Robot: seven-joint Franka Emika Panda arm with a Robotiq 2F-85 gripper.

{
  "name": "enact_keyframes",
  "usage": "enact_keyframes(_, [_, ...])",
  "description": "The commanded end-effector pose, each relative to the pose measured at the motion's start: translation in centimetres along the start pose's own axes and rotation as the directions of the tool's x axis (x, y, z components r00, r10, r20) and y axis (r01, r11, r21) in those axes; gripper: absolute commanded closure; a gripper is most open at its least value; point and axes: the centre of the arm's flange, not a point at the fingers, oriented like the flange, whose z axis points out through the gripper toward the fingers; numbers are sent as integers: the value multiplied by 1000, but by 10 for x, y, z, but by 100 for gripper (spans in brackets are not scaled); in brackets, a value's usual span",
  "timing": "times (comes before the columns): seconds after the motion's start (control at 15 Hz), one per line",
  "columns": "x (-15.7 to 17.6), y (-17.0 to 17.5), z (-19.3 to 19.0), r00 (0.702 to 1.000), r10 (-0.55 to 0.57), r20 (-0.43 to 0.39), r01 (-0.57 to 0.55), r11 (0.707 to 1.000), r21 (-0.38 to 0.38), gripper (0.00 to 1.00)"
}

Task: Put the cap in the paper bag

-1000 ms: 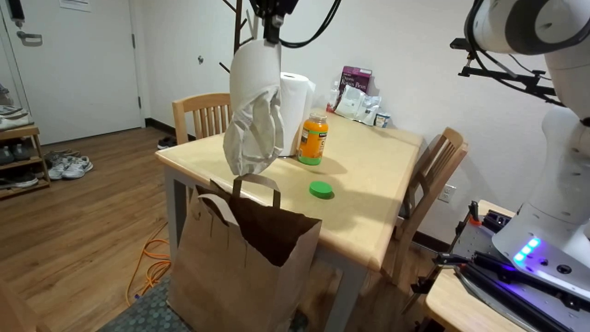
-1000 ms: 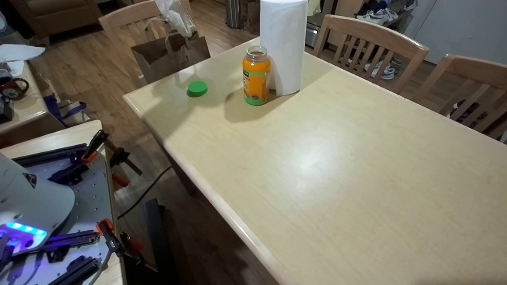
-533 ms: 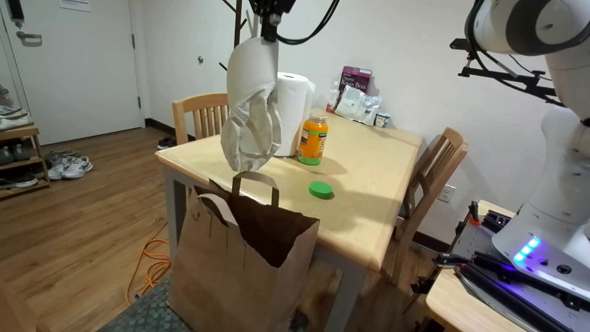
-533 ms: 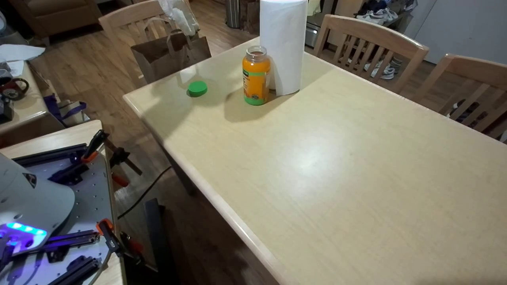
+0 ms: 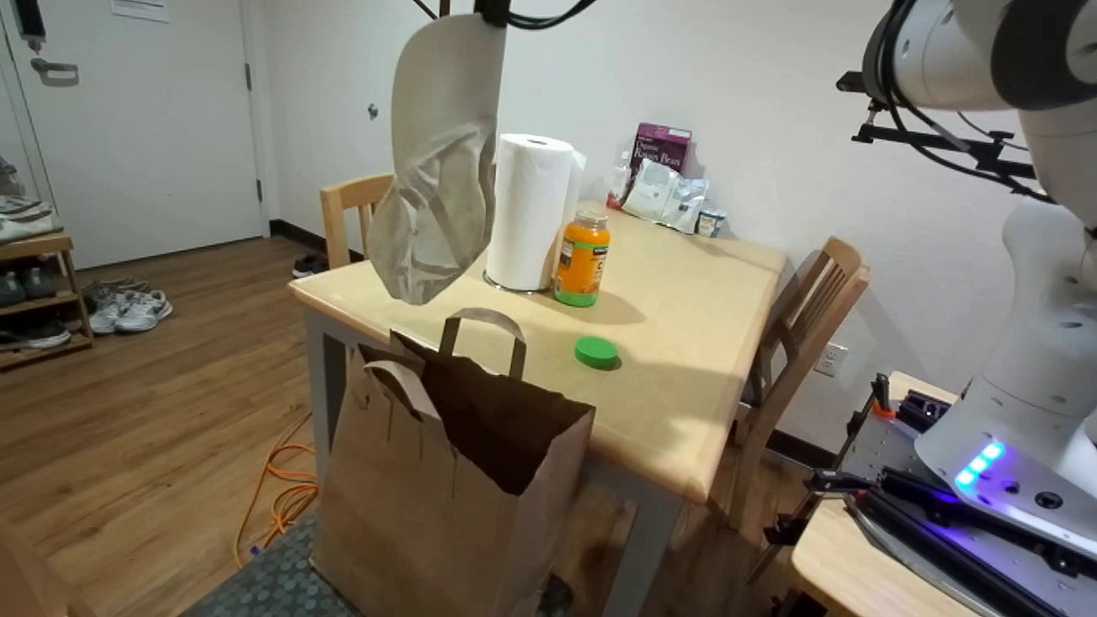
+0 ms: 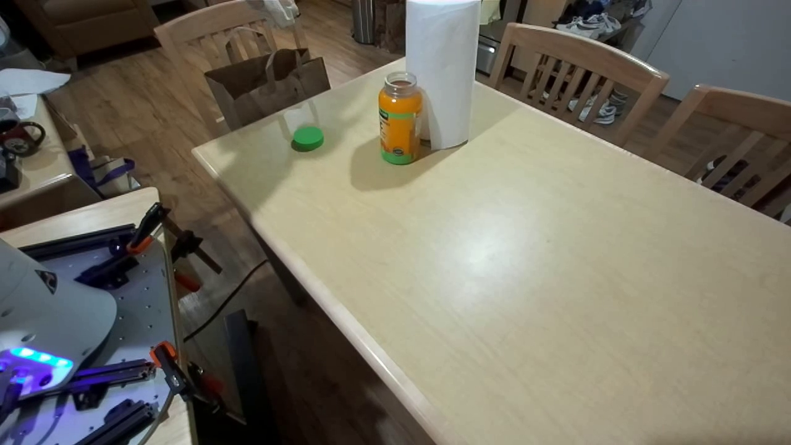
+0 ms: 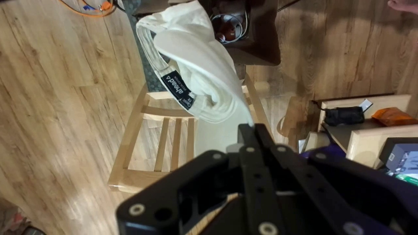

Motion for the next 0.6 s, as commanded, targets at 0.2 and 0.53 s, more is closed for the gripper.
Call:
enact_keyframes(0.2, [-41, 52, 48, 987, -47, -155, 61, 994, 89, 99])
enact_keyframes(0.53, [-67, 85, 104, 942, -102, -320, 168, 968, 185, 99])
